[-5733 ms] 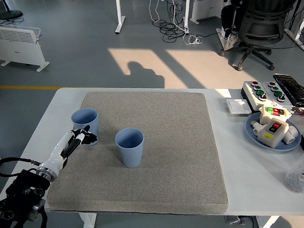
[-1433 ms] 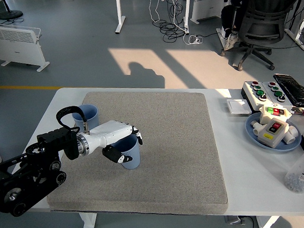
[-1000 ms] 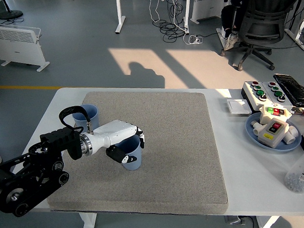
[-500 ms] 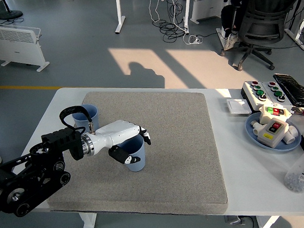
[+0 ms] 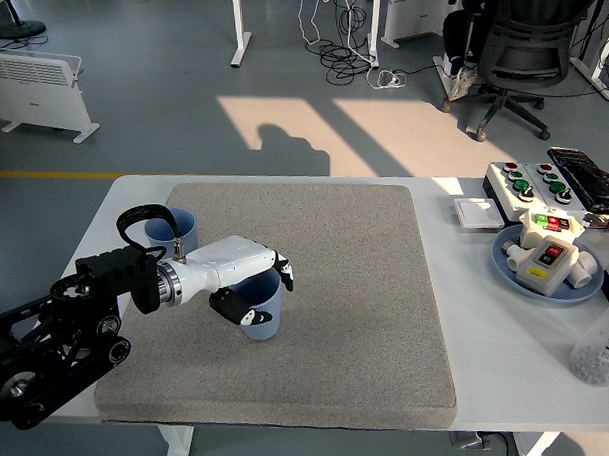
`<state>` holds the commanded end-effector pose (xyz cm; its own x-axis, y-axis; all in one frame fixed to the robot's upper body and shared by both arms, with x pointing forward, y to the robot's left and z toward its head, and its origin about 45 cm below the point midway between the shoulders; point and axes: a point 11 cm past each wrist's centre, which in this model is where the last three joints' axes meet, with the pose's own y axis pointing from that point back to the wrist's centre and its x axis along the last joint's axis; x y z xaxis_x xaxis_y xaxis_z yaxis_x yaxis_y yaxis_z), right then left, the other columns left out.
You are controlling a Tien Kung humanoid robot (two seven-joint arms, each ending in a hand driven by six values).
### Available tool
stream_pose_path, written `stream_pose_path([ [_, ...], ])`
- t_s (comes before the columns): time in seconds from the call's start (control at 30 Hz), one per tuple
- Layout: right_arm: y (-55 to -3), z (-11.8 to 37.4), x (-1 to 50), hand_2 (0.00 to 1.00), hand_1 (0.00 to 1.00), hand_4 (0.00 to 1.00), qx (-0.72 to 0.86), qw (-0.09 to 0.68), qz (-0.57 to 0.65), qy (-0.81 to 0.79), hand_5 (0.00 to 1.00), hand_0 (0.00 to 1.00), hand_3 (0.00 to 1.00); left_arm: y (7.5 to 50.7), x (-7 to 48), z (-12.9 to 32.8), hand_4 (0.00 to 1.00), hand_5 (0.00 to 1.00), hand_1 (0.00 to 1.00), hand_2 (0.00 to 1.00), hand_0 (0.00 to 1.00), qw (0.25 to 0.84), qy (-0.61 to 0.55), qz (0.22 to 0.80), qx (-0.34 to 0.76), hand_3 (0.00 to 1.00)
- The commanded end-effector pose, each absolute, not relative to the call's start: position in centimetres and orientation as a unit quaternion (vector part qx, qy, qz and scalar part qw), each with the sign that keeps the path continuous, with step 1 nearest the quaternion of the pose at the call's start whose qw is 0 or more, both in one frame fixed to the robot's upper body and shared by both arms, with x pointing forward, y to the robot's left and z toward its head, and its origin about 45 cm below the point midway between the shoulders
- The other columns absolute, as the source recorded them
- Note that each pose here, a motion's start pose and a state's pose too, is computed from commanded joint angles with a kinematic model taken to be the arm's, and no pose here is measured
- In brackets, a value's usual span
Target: Push cup pick cup insert cup
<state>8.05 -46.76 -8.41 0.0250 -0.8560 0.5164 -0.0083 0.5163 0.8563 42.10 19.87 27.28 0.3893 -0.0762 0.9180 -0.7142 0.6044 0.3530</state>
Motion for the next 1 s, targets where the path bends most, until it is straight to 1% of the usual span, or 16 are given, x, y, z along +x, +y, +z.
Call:
stream_pose_path([
  [0.27,-46.8,-8.4,7.8,0.643,0.636,0.122,0.352,0.622,-0.342,-0.61,0.409,0.707,0.585,21.5,42.2,30.6,0.502,0.002,0.507,0.622,0.441,0.724,-0.523,0.215,0.395,0.556],
  [0.33,-46.9,-8.4,7.7,0.643,0.636,0.122,0.351,0.622,-0.343,-0.61,0.409,0.707,0.585,22.8,42.6,32.8,0.502,0.002,0.507,0.622,0.441,0.721,-0.523,0.225,0.395,0.556],
  [0.57,-47.0,-8.4,7.5,0.642,0.635,0.122,0.35,0.624,-0.344,-0.609,0.409,0.708,0.585,25.6,43.8,36.9,0.505,0.002,0.504,0.619,0.439,0.699,-0.532,0.252,0.406,0.548],
  [0.63,-47.0,-8.4,7.6,0.642,0.635,0.122,0.35,0.625,-0.343,-0.608,0.408,0.707,0.586,26.7,44.7,38.3,0.506,0.002,0.502,0.619,0.437,0.685,-0.537,0.27,0.412,0.547],
  [0.83,-46.9,-8.4,7.6,0.644,0.635,0.122,0.35,0.626,-0.343,-0.607,0.408,0.707,0.585,28.8,46.5,40.1,0.506,0.002,0.502,0.621,0.441,0.659,-0.541,0.304,0.424,0.545],
  [1.0,-47.0,-8.3,7.8,0.644,0.635,0.122,0.352,0.626,-0.341,-0.607,0.408,0.707,0.585,30.0,47.7,39.7,0.506,0.002,0.502,0.621,0.441,0.647,-0.537,0.319,0.438,0.545],
])
